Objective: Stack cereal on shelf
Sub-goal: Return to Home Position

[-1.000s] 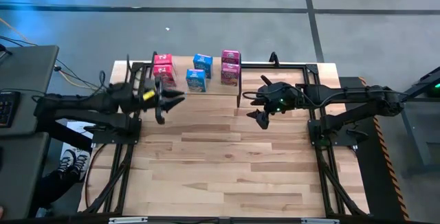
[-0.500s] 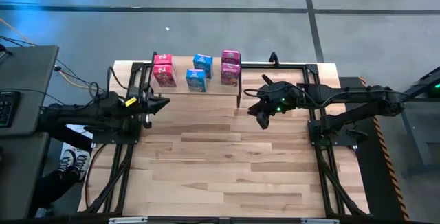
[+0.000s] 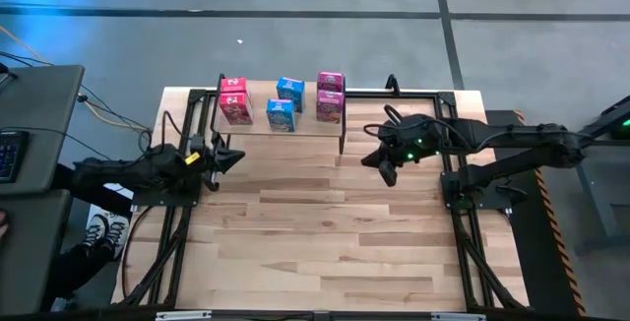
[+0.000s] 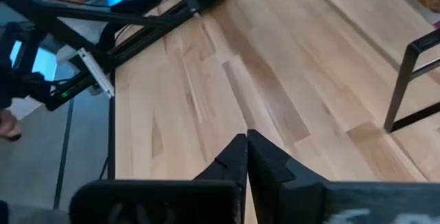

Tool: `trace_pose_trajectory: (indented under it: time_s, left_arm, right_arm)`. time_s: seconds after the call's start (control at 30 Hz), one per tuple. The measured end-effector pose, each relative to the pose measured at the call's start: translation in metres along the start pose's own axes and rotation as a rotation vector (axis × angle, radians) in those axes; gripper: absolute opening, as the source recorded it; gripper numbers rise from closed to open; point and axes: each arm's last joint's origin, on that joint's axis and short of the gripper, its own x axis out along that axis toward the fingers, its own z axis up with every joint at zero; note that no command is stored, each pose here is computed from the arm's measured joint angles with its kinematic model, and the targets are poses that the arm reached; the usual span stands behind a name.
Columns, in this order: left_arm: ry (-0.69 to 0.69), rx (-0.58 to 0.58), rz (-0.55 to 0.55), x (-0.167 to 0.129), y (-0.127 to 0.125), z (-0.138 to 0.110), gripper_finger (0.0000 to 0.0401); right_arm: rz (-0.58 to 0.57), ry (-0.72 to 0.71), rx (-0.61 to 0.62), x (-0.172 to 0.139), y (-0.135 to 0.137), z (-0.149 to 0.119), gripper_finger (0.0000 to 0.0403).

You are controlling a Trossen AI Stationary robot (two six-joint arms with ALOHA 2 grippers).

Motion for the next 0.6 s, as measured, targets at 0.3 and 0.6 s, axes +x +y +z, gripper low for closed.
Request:
trace_pose_trajectory:
  time_s: [0.3,0.6]
  left_arm:
    - [0.025,-0.037,0.007,-0.001,0.001,-0.002,0.0]
    - [0.053,-0.088,0.0,-0.001,0.001,-0.004,0.0]
  right_arm:
    - [0.046,0.04,-0.043,-0.023,0.005,-0.035,0.0]
    - [0.226,-0.265,-0.029,-0.048,-0.035,-0.105,0.0]
